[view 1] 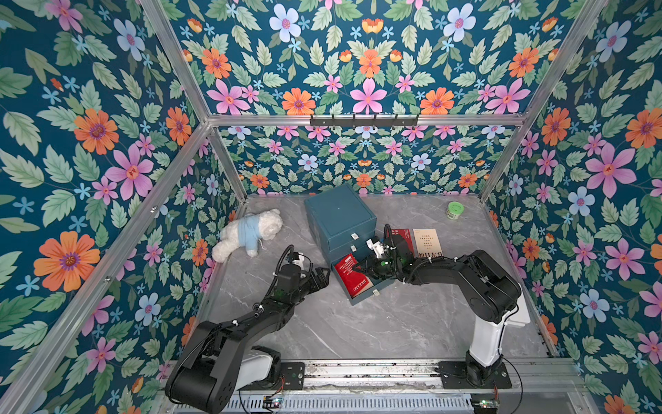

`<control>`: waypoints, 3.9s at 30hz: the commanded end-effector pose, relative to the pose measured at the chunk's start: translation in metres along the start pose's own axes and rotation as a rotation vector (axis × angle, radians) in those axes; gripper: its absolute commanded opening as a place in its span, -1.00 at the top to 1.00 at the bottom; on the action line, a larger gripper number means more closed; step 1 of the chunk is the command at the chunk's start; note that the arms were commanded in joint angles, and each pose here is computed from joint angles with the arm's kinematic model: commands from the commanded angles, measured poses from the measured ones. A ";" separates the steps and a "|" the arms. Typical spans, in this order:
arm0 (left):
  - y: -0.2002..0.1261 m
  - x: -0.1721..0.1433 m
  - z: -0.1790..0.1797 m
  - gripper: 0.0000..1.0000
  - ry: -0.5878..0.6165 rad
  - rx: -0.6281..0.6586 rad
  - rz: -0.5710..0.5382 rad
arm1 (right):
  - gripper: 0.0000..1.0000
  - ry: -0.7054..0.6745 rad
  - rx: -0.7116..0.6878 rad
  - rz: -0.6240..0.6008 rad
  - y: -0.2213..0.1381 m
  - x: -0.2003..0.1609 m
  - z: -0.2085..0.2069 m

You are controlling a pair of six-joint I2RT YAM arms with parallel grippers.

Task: Take the postcards out of the drawer
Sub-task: Pick up the postcard from the drawer, then place the postcard at the center of the board, then pick up the postcard from the drawer.

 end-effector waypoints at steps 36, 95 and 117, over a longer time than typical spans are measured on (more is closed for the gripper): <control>-0.010 0.000 -0.030 -0.89 0.009 -0.012 -0.095 | 1.00 -0.070 -0.090 -0.091 -0.082 -0.001 0.034; -0.013 -0.014 -0.040 -0.93 -0.009 0.052 -0.202 | 0.19 0.102 -0.648 -0.220 -0.205 -0.053 -0.047; -0.021 -0.027 -0.030 -0.70 -0.022 -0.040 -0.142 | 0.14 -0.183 -0.312 -0.098 -0.080 0.008 0.042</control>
Point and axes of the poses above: each gripper's point midway between its finger pads, its own y axis out along the fingers, its own z axis along the line the jaws close on, x = y × z, the point moved 9 cm from there along -y, back along the fingers, and after that the axes turned 14 degrees about -y, right-handed, at the moved point
